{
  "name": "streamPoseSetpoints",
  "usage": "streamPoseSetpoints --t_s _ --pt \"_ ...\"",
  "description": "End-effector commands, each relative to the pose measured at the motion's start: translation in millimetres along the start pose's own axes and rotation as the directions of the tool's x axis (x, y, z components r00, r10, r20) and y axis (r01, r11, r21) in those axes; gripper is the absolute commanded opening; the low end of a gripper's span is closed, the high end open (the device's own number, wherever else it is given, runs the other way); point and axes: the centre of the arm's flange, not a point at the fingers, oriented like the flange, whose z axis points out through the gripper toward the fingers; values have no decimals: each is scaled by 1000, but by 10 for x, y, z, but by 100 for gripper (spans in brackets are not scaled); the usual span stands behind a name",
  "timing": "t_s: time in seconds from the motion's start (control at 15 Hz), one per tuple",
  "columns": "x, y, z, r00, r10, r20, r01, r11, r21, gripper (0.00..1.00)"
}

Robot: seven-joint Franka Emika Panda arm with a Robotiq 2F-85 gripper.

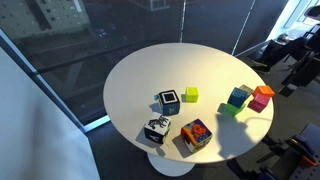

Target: Pick up the blue block and put it on the table

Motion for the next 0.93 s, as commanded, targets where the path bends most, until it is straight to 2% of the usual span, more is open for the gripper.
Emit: streamPoseSetpoints --t_s 0.0,0.33,0.87 --pt "0 0 0 1000 0 0 0 1000 0 100" --pt "26 -1 -2 1000 4 3 -4 1000 -6 100" --pt "331 26 4 999 34 -9 -35 996 -86 100"
